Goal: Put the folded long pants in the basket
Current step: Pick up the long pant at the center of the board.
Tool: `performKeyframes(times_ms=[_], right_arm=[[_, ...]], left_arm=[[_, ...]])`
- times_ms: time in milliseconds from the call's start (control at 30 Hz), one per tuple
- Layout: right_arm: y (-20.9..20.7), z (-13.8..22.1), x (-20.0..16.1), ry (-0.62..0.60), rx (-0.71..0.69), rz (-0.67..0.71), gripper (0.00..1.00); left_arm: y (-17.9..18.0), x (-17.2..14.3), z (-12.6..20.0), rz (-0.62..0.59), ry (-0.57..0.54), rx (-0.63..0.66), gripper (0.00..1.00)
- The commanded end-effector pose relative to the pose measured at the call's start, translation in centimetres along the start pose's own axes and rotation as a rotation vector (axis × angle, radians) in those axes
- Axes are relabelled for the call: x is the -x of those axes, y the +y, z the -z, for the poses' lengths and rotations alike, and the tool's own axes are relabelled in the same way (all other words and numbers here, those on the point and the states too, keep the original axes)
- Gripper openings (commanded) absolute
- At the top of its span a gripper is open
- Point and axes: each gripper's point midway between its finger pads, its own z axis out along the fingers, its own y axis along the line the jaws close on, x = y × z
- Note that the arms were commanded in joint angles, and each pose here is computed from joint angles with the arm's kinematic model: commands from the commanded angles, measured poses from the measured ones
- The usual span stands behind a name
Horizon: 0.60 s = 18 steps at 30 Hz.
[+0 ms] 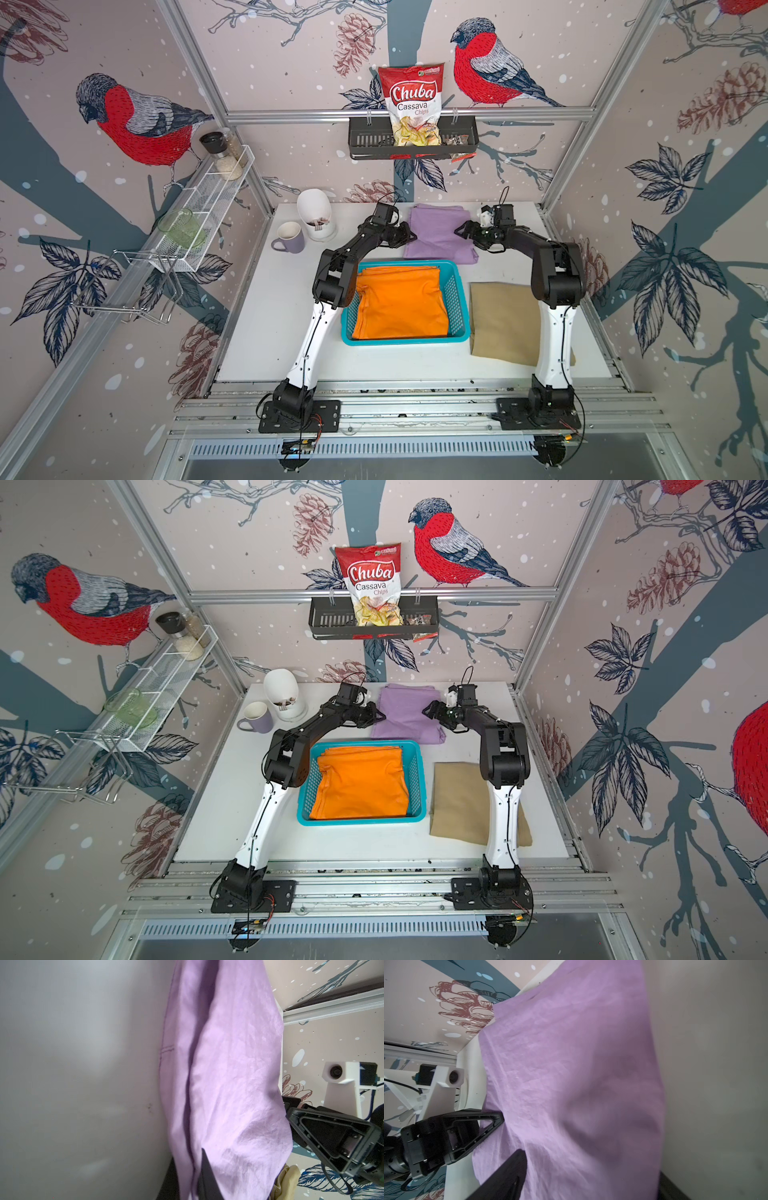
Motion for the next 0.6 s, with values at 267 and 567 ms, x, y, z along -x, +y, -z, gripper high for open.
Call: performKeyframes(times_ms=[267, 567], right_arm=[[-0.4, -1.4, -2.9, 0.092, 0.018, -0.159, 0.02], [3.9, 1.7, 2.3, -0.023, 0.063, -0.115, 0.0]], left_arm=[[1.4, -0.3, 0.3, 0.087, 0.017, 0.046, 0.0], [-7.6, 5.5, 4.0, 0.062, -0.117, -0.155, 0.0]])
